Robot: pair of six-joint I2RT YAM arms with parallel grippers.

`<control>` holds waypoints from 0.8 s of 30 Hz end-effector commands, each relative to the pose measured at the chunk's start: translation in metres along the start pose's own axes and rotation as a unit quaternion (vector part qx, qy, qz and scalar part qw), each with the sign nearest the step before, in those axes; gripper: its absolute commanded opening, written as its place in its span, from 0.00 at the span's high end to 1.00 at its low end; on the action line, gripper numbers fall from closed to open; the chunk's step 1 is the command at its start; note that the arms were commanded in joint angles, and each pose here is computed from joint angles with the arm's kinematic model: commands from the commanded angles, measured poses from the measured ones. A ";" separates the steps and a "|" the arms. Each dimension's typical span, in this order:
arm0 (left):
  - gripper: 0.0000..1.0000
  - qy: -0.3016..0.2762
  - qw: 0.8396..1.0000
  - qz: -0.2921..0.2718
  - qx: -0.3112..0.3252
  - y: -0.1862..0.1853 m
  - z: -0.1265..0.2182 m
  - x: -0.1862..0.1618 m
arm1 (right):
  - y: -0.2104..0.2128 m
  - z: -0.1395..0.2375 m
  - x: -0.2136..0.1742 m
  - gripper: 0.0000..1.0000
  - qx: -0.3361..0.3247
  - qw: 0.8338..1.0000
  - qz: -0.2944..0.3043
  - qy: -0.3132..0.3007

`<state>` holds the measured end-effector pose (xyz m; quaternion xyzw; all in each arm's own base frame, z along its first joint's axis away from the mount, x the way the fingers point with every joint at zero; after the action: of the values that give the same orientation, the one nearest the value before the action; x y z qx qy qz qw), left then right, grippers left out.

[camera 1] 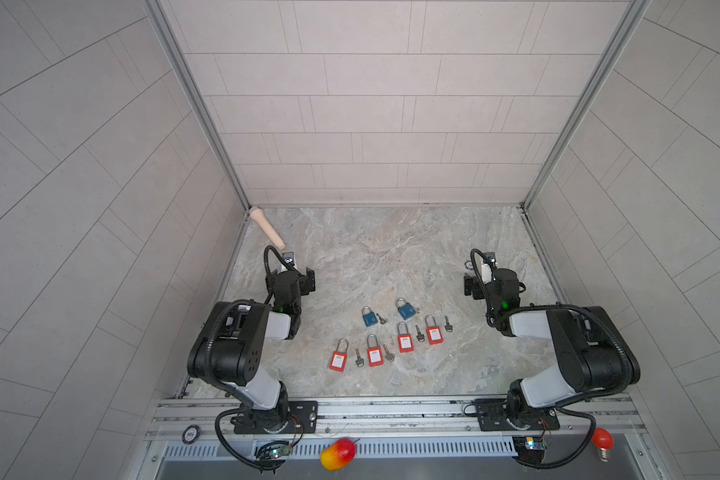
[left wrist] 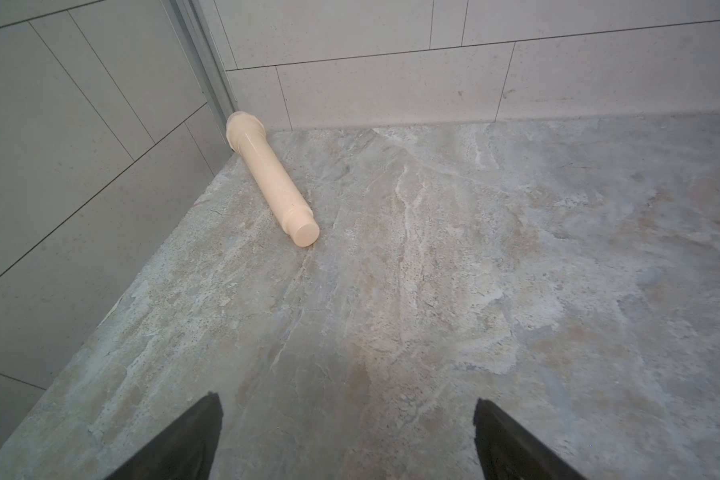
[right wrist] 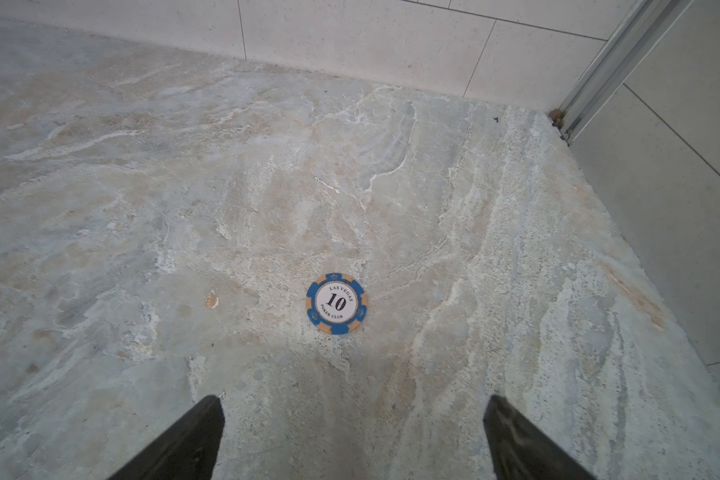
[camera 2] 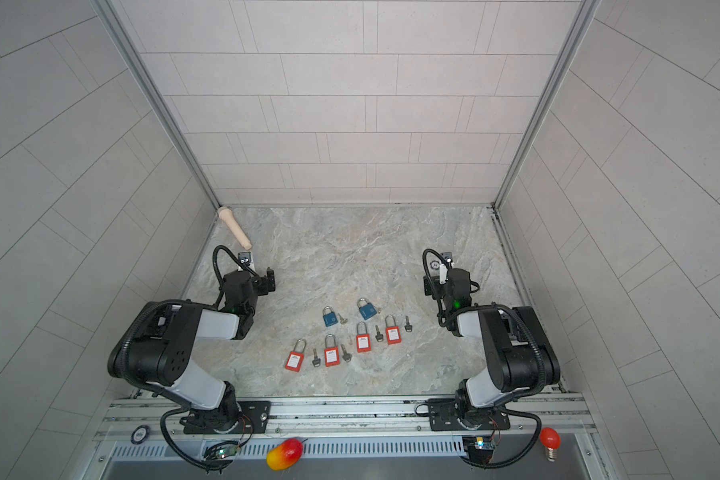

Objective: Lock with the key

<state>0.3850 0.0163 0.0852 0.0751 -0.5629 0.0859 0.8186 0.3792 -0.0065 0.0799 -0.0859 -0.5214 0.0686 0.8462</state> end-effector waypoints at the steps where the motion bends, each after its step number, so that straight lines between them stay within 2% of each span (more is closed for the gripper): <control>1: 0.00 0.001 1.000 0.003 0.000 -0.002 -0.007 0.004 | -0.001 -0.002 0.009 0.00 0.000 1.000 -0.007 -0.012; 11: 0.00 -0.013 1.000 0.005 -0.015 -0.003 0.000 0.008 | -0.002 0.002 0.011 0.01 -0.002 1.000 -0.008 -0.020; 14: 0.00 -0.009 1.000 0.016 0.012 0.006 -0.002 0.007 | -0.002 0.002 0.011 0.01 -0.002 1.000 -0.009 -0.020; 15: 0.00 -0.017 0.999 0.024 0.044 0.016 -0.001 0.009 | -0.007 0.002 0.010 0.00 -0.018 1.000 -0.013 -0.017; 17: 0.00 -0.034 0.994 0.050 0.095 0.033 0.005 0.010 | -0.040 0.007 0.003 0.01 -0.121 0.991 -0.062 -0.004; 18: 0.00 -0.036 0.993 0.052 0.097 0.035 0.006 0.010 | -0.039 0.007 0.003 0.01 -0.120 0.991 -0.059 -0.004; 19: 0.00 -0.034 0.993 0.051 0.096 0.034 0.006 0.009 | -0.034 0.005 0.004 0.01 -0.110 0.993 -0.049 0.000; 20: 0.00 -0.033 0.996 0.042 0.077 0.027 0.005 0.010 | -0.018 0.000 0.008 0.01 -0.061 0.998 -0.024 -0.001; 22: 0.00 -0.017 1.000 0.003 -0.015 -0.004 0.002 0.007 | -0.016 0.001 0.008 0.00 -0.050 0.998 -0.026 -0.009; 23: 0.00 -0.018 0.999 -0.008 -0.033 -0.009 0.004 0.006 | -0.022 0.001 0.006 0.00 -0.054 0.998 -0.042 -0.005; 24: 0.00 -0.027 1.000 0.008 0.004 0.003 0.004 0.008 | -0.025 0.001 0.006 0.01 -0.058 0.997 -0.045 -0.006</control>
<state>0.3829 0.0248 0.0849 0.0882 -0.5655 0.1052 0.8132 0.3782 -0.0237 0.0821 -0.1176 -0.5198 0.0193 0.8459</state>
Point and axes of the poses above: each gripper's point midway between its finger pads, its own z axis back along the fingers, its own y axis along the line the jaws close on, x = y × z, the point moved 1 cm from there along z, back along the fingers, and after that the axes turned 6 degrees about z, right-handed, at the moved point
